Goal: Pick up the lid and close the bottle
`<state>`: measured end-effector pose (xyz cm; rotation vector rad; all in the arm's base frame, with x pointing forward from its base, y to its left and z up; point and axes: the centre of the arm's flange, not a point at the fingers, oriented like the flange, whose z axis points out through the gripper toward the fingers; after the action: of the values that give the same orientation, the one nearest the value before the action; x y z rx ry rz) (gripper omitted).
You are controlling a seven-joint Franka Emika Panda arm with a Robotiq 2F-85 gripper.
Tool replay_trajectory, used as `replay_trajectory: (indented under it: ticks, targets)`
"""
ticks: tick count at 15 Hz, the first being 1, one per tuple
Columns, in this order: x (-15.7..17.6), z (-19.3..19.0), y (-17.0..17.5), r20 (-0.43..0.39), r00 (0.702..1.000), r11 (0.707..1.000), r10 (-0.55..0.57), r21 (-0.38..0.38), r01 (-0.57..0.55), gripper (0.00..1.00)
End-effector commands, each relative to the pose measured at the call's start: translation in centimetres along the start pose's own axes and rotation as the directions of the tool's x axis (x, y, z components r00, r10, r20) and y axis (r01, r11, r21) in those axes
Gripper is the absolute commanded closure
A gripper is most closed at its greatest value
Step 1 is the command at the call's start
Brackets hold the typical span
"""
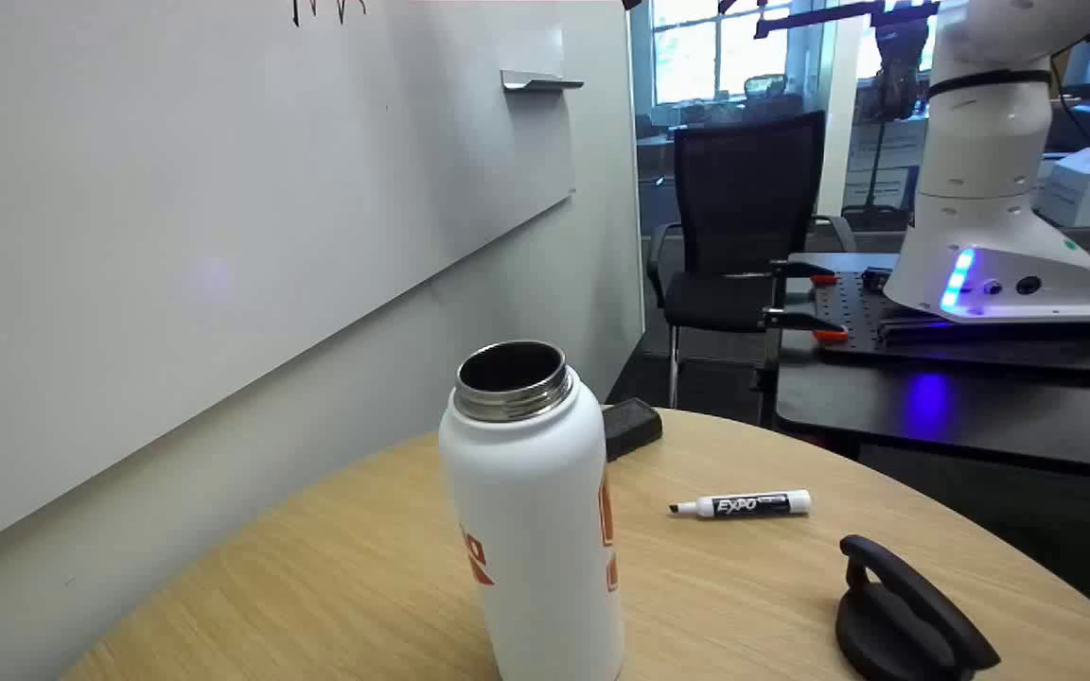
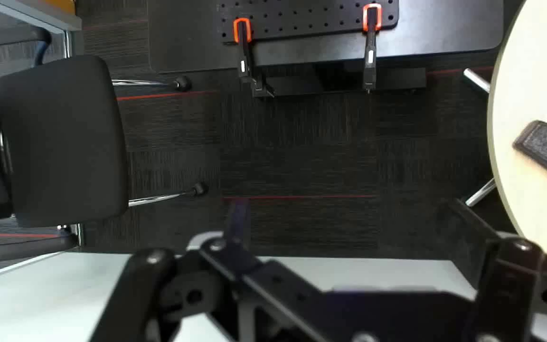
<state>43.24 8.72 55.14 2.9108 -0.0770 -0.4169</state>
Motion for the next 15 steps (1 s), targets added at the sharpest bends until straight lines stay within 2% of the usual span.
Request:
replay_trajectory:
  ticks: [1, 5, 6, 8, 12, 15]
  targets:
    - [0.0, 0.0, 0.0, 0.000, 1.000, 1.000, 0.000, 0.000, 0.000, 0.00]
    - [0.0, 0.0, 0.0, 0.000, 1.000, 1.000, 0.000, 0.000, 0.000, 0.00]
    - [-1.0, 0.0, -0.7, -0.041, 0.997, 0.998, -0.066, -0.023, 0.065, 0.00]
    - [-3.2, 0.7, -2.5, -0.064, 0.980, 0.981, -0.187, -0.060, 0.183, 0.00]
    - [-8.7, 3.5, -7.2, -0.079, 0.918, 0.919, -0.389, -0.103, 0.380, 0.00]
    - [-11.2, 5.2, -9.1, -0.096, 0.841, 0.844, -0.532, -0.144, 0.517, 0.00]
